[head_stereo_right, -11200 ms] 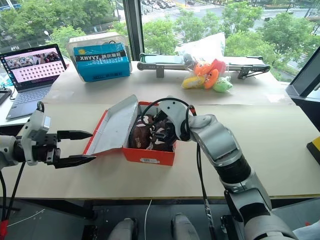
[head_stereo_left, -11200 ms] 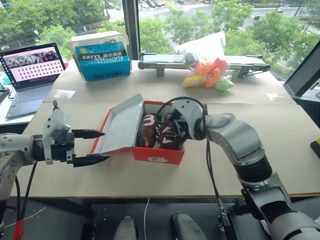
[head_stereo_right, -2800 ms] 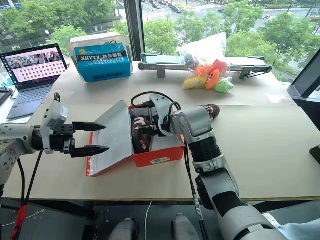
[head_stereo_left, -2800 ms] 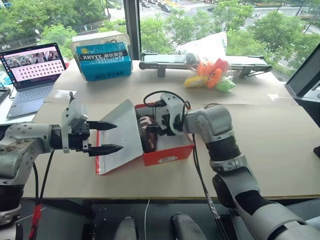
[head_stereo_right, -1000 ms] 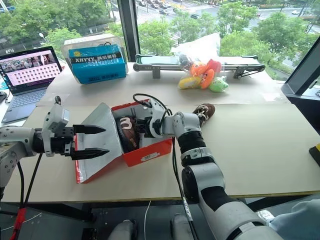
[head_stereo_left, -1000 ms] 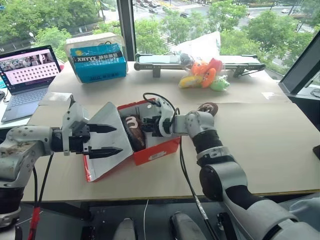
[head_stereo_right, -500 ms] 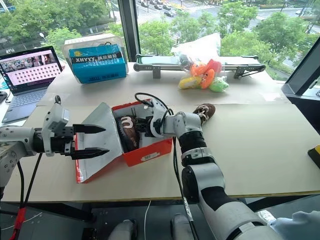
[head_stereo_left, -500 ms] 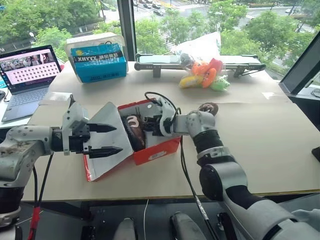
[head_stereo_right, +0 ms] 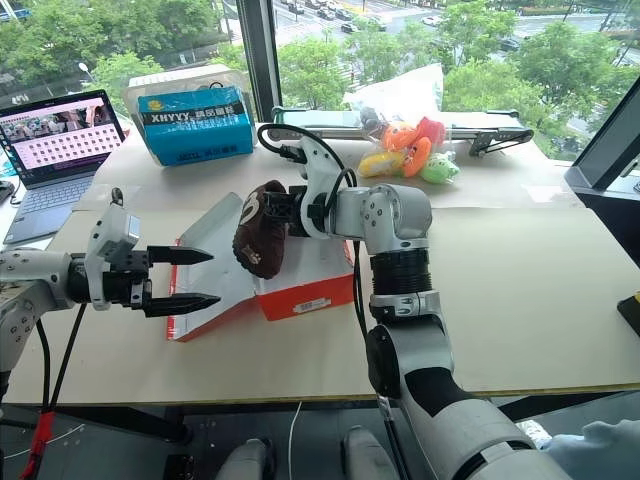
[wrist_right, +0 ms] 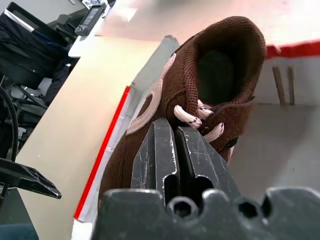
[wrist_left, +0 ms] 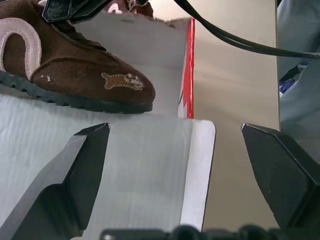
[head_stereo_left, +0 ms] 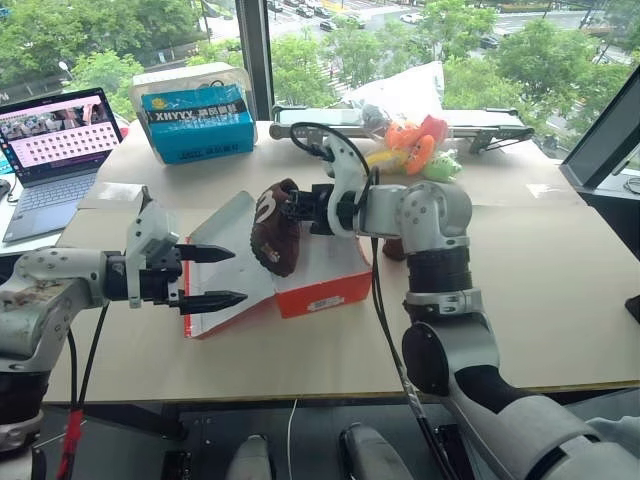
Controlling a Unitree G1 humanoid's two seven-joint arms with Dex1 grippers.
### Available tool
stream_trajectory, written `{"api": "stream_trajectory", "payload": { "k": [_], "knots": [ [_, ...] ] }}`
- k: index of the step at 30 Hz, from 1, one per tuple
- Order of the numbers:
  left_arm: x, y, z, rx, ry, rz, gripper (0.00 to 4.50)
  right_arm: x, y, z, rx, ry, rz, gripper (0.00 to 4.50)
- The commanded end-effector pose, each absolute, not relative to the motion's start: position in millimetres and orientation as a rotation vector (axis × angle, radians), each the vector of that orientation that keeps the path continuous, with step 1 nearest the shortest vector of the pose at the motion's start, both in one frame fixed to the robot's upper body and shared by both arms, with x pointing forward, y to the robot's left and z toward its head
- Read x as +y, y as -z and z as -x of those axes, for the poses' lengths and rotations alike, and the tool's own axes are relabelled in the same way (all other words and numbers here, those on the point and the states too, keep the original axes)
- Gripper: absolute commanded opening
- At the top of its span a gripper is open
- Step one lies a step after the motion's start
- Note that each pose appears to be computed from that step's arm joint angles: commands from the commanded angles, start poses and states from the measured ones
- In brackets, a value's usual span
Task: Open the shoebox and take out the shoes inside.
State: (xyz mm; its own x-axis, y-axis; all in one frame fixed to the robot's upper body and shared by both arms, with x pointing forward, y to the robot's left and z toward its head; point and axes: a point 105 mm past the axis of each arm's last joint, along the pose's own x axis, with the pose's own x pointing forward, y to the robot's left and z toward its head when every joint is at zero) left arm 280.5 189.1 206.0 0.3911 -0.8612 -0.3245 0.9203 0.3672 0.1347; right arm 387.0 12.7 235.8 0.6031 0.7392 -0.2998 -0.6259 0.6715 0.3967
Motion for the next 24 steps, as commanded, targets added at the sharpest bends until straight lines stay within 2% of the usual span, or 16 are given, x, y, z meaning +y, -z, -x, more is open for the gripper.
{"api": "stream_trajectory", "payload": {
  "k": [1, 7, 16, 20, 24],
  "knots": [
    [187, -213, -281, 0.186, 1.160, -0.347, 4.50, 6, -250, -386, 0.406, -0.797, -0.256, 0.03],
    [187, -213, -281, 0.187, 1.162, -0.345, 4.50, -1, -252, -388, 0.397, -0.771, -0.261, 0.03],
    [186, -212, -282, 0.190, 1.168, -0.341, 4.50, -32, -289, -378, 0.313, -0.749, -0.280, 0.03],
    [186, -212, -282, 0.187, 1.173, -0.340, 4.50, -56, -293, -376, 0.305, -0.690, -0.313, 0.03],
    [186, -212, -283, 0.185, 1.176, -0.341, 4.50, -98, -304, -378, 0.257, -0.537, -0.291, 0.03]
  ]
}}
